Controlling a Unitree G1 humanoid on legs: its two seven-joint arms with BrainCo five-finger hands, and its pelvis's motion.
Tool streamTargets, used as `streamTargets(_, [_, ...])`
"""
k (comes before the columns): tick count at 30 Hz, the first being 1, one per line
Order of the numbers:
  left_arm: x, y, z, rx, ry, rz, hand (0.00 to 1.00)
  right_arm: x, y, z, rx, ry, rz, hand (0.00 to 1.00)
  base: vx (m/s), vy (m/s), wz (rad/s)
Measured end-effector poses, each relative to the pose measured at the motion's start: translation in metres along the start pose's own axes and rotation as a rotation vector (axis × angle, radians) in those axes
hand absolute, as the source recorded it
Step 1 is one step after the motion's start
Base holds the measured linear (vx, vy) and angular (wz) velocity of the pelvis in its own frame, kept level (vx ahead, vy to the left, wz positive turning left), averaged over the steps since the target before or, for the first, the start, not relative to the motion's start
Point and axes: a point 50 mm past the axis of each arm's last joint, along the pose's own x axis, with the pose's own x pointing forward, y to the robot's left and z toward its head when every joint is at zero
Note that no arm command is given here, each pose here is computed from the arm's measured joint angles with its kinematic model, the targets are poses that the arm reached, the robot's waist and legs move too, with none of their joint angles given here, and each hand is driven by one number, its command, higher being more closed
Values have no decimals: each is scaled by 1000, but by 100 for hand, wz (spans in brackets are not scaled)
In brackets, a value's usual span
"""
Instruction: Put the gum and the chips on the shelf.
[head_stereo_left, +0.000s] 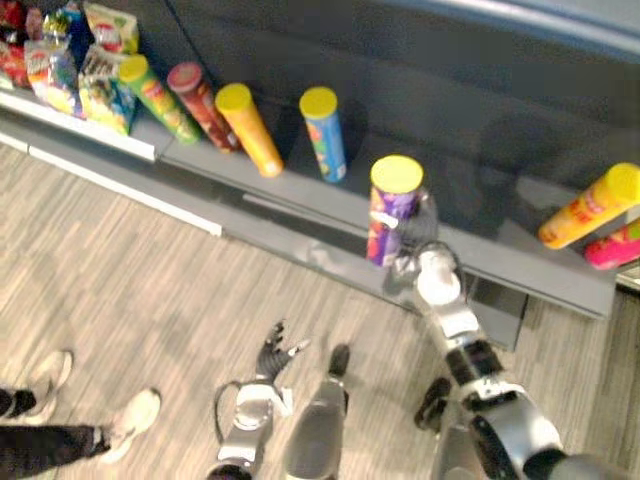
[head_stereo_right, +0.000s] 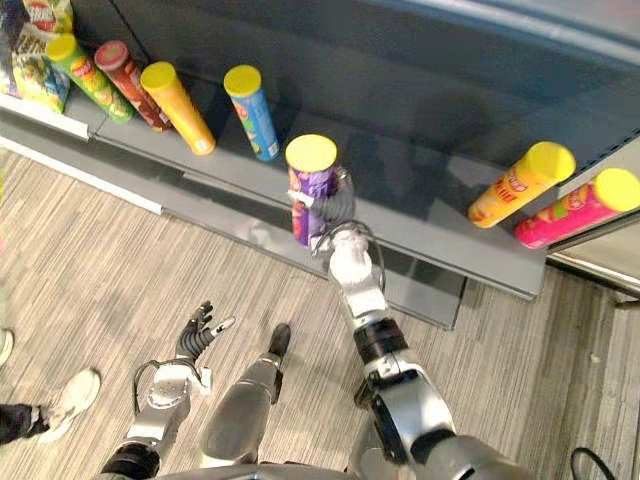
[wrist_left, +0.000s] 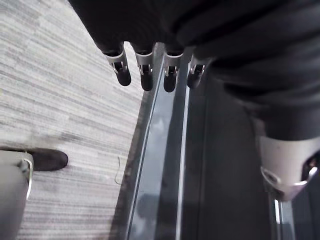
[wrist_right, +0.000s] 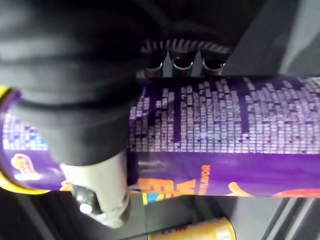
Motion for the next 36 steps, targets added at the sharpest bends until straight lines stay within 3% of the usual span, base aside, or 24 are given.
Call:
streamTargets(13, [9,-3,15,-62,-40,45,0,24,-16,50,59,-155,-180,100,7,-51,2])
streamTargets(24, [8,-6,0,-92,30,70,0,25,-32,63,89,-202,-282,100,30,-39,-8])
streamTargets(36, [8,-11,0,-131,39,94,0,29,-36,102,6,-370,-409,100,7,-10,6])
